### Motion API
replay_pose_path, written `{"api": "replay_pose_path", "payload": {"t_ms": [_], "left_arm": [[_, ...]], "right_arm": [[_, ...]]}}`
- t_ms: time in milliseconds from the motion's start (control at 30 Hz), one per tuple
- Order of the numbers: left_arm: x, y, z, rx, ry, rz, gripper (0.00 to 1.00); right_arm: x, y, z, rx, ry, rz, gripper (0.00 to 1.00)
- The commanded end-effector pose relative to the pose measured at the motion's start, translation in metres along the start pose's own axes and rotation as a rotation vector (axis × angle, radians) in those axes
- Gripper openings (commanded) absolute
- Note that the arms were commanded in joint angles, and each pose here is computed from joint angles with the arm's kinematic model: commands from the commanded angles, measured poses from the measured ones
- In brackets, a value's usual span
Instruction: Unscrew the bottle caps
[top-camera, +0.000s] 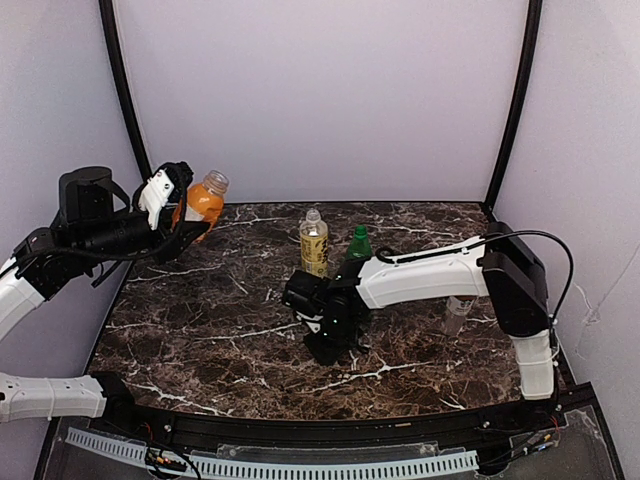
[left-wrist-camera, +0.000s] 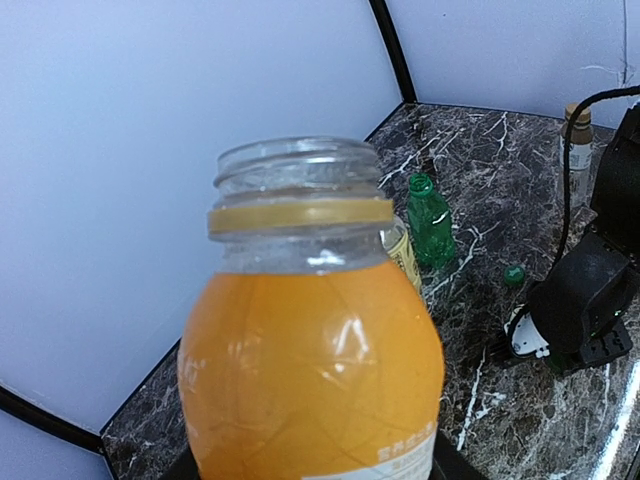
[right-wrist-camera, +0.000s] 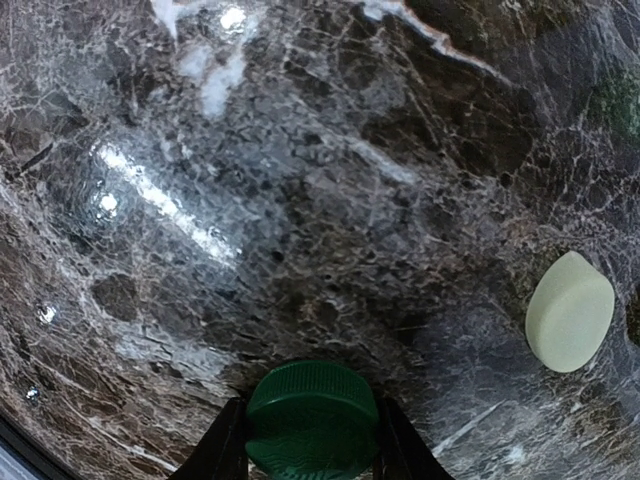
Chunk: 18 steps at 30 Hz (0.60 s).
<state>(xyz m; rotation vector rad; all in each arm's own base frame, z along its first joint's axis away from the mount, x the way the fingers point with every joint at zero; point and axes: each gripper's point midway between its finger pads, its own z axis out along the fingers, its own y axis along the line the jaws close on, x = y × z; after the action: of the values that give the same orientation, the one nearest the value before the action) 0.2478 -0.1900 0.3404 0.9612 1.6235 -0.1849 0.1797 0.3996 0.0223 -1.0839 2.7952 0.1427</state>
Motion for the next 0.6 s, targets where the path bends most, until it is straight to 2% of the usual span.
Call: {"api": "replay_pose_path", "payload": {"t_ms": [0, 33, 100, 133, 233, 333, 433, 567], "left_arm": [[-0.008, 0.0, -0.003, 0.01, -0.039, -0.007, 0.1], [-0.009, 0.0, -0.003, 0.011, -0.04, -0.008, 0.1], [-0.011, -0.002, -0.004, 0.024, -0.045, -0.008, 0.1], [-0.012, -0.003, -0.004, 0.033, -0.049, -0.009, 0.1], [-0.019, -0.009, -0.007, 0.074, -0.07, -0.011, 0.1], [-0.024, -0.017, -0.01, 0.128, -0.09, -0.02, 0.1], [-0.035, -0.034, -0.017, 0.234, -0.131, -0.025, 0.1], [-0.047, -0.055, -0.027, 0.379, -0.173, -0.044, 0.1]], "right_arm": [[-0.008, 0.0, 0.003, 0.002, -0.012, -0.004, 0.5], [-0.008, 0.001, 0.0, 0.001, -0.011, -0.012, 0.61], [-0.013, 0.001, -0.013, 0.001, -0.028, -0.03, 0.89], [-0.021, 0.004, -0.027, -0.009, -0.059, -0.052, 0.97], [-0.046, 0.013, -0.081, -0.052, -0.188, -0.132, 0.99], [-0.074, 0.032, -0.154, -0.142, -0.402, -0.289, 0.99], [-0.093, 0.054, -0.235, -0.276, -0.708, -0.446, 0.98], [-0.084, 0.08, -0.362, -0.57, -1.252, -0.617, 0.99]]}}
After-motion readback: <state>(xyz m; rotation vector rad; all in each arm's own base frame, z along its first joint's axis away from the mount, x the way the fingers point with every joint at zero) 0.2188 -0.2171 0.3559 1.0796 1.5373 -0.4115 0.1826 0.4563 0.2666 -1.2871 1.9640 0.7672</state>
